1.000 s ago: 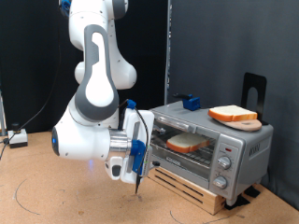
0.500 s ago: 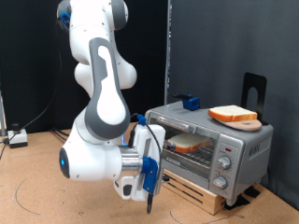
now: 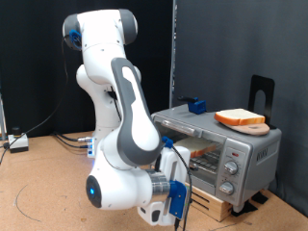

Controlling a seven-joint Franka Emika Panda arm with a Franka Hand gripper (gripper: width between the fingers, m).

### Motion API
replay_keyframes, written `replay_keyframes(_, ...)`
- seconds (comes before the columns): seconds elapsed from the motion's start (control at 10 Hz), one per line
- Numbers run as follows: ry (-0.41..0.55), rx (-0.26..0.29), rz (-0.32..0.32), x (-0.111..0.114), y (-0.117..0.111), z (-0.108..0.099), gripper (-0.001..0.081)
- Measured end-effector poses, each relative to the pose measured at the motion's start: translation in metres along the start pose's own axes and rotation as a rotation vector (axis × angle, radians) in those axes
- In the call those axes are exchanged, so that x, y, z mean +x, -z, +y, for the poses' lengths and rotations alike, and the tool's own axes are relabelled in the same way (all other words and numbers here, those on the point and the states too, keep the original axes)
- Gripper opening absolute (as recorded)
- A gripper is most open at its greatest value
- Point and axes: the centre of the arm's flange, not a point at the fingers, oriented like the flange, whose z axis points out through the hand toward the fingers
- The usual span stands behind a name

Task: Make a piece of toast with the oven

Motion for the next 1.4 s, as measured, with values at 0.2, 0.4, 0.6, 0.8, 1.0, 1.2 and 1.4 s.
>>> replay_keyframes(0.2, 0.016, -0.01, -0.006, 0.013, -0.016, 0.001, 0.0809)
replay_keyframes(0.4, 0.045, 0.014, -0.015, 0.022, -0.032, -0.002, 0.0809)
replay_keyframes(0.6, 0.061, 0.041, -0.034, 0.024, -0.046, -0.006, 0.0809)
replay_keyframes(0.8, 0.066, 0.045, -0.05, 0.023, -0.055, -0.009, 0.0809)
replay_keyframes(1.0, 0.066, 0.044, -0.058, 0.023, -0.06, -0.01, 0.0809)
replay_keyframes(1.2, 0.071, 0.042, -0.066, 0.022, -0.065, -0.011, 0.0809)
replay_keyframes(1.4, 0.08, 0.037, -0.073, 0.021, -0.072, -0.013, 0.0809)
